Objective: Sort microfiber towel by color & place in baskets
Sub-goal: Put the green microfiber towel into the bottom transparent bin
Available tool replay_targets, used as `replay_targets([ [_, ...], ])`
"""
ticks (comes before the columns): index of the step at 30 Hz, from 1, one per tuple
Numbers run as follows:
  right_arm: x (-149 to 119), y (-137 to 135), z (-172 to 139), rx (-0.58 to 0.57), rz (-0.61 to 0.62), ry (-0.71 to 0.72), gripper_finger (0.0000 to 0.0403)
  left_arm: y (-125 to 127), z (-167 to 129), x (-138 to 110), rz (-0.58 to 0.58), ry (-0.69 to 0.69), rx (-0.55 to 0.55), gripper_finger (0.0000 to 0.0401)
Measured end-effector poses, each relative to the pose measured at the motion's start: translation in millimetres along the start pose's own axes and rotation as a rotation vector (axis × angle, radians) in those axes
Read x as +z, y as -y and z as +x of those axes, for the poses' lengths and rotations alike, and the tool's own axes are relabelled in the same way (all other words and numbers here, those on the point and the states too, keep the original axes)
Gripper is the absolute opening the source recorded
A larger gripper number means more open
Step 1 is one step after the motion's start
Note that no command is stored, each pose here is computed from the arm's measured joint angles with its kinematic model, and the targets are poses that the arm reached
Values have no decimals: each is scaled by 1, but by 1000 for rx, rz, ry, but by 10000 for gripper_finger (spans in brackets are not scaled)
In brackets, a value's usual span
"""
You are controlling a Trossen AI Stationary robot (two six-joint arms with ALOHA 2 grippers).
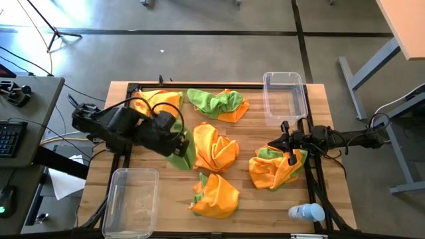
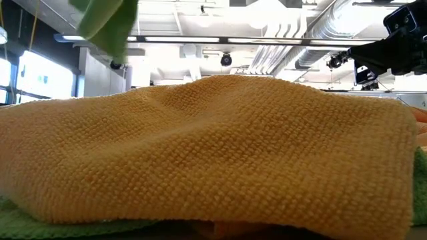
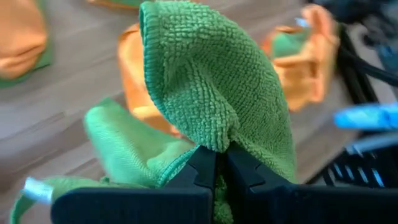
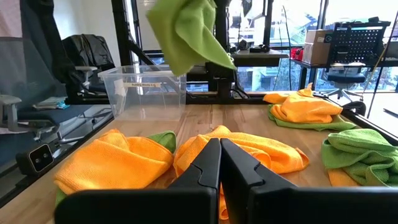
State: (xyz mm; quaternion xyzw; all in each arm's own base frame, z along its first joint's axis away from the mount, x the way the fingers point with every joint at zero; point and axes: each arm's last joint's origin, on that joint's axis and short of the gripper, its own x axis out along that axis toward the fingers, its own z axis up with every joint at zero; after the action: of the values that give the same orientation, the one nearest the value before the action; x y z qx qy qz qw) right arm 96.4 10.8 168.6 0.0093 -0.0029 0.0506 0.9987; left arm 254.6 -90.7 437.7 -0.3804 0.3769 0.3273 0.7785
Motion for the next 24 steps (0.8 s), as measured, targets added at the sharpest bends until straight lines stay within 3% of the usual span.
replay_targets([
  [5,0,0,0,0,0,1,1,5,-19,-14,114,-29,-82,0],
  [16,0,0,0,0,0,1,1,-9,-68,-69,428,-241,-274,0],
  [24,0,0,0,0,0,1,1,-21,-85,-115,656,-323,-324,0],
])
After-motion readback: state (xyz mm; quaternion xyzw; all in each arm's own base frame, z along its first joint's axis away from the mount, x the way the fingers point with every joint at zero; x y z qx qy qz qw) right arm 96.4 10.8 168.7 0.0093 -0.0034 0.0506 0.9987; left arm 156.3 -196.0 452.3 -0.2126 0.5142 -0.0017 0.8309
